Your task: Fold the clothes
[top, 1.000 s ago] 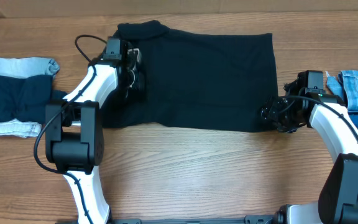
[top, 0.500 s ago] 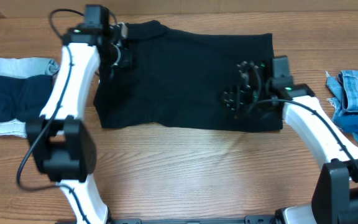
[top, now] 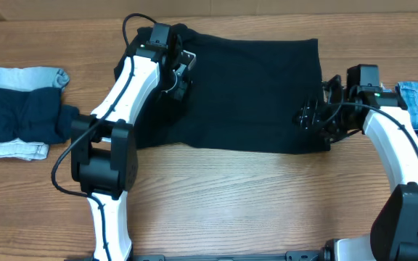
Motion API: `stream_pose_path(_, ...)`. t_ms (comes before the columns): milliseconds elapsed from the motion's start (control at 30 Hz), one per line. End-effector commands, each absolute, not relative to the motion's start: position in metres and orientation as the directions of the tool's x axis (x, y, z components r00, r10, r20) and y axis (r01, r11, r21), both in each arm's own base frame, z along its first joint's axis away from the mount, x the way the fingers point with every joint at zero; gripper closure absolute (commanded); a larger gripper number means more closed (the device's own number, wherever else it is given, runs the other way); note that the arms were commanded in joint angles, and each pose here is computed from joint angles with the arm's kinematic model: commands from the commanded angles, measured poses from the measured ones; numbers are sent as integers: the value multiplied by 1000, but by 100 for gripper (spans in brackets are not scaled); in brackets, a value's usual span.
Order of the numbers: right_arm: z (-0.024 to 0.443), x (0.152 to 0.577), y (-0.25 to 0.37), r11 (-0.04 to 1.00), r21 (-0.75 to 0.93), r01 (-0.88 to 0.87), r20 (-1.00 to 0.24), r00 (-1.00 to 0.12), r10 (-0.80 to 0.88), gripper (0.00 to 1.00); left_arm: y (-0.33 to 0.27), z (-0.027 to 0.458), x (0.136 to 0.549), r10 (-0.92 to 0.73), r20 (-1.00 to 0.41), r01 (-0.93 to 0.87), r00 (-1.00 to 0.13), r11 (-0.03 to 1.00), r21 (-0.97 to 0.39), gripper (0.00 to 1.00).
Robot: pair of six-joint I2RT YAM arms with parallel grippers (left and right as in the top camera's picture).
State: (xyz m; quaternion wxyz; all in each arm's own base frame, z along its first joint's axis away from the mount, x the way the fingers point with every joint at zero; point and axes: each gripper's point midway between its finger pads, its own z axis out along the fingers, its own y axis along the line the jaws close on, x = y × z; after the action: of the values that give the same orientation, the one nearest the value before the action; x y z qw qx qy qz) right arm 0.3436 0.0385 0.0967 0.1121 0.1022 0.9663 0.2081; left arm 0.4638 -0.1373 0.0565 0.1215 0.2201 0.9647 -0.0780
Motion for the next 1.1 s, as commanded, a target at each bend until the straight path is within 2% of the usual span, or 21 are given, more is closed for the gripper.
stream_pose_path(0, 103, 351, 39, 897, 425, 121, -209, -951, 227, 22, -130, 32, 474, 473, -260, 498, -842, 867, -36, 50)
stream_pose_path(67, 103, 352, 39, 898, 424, 119, -214, -950, 227, 22, -133, 21, 472, 474, -247, 501, -845, 863, -58, 58)
stream_pose_path(133, 104, 353, 39, 898, 425, 117, -218, -949, 227, 22, -132, 16, 467, 475, -221, 500, -852, 863, -70, 62)
stream_pose_path(167, 104, 353, 39, 898, 425, 116, -220, -949, 227, 22, -132, 15, 466, 476, -216, 500, -853, 863, -72, 69)
stream_pose_path(233, 104, 353, 39, 898, 425, 116, -220, -949, 227, 22, -132, 15, 466, 475, -217, 499, -853, 864, -72, 94)
stream_pose_path(400, 104, 355, 39, 898, 425, 114, -226, -947, 227, 23, -137, 40, 481, 426, -265, 458, -865, 886, -71, 96)
stream_pose_path(633, 106, 360, 38, 899, 426, 103, -250, -941, 226, 23, -158, 52, 487, 459, -316, 505, -830, 859, -79, 96)
stream_pose_path(767, 106, 361, 38, 899, 426, 102, -252, -941, 226, 23, -165, 52, 486, 494, -317, 537, -809, 841, -61, 89)
stream_pose_path(800, 106, 360, 38, 899, 426, 102, -252, -941, 226, 23, -165, 51, 487, 498, -320, 541, -806, 839, -59, 82)
stream_pose_path(867, 105, 359, 38, 899, 426, 105, -246, -942, 227, 23, -157, 50, 485, 484, -300, 523, -822, 850, -61, 42)
stream_pose_path(900, 105, 358, 38, 899, 425, 107, -241, -944, 227, 23, -132, 51, 487, 390, -262, 408, -883, 913, -19, 34)
stream_pose_path(933, 105, 358, 39, 898, 426, 107, -241, -944, 227, 23, -118, 55, 488, 334, -245, 348, -910, 937, -15, 32)
stream_pose_path(1000, 105, 358, 39, 898, 426, 108, -238, -944, 227, 22, -77, 82, 485, 92, -192, 112, -977, 989, -97, 32)
stream_pose_path(1033, 104, 355, 39, 898, 425, 114, -226, -947, 227, 21, -48, 94, 473, -78, -119, -58, -990, 985, -162, 32)
stream_pose_path(1067, 103, 352, 39, 897, 425, 120, -212, -950, 228, 21, -27, 94, 458, -169, -39, -159, -985, 969, -191, 33)
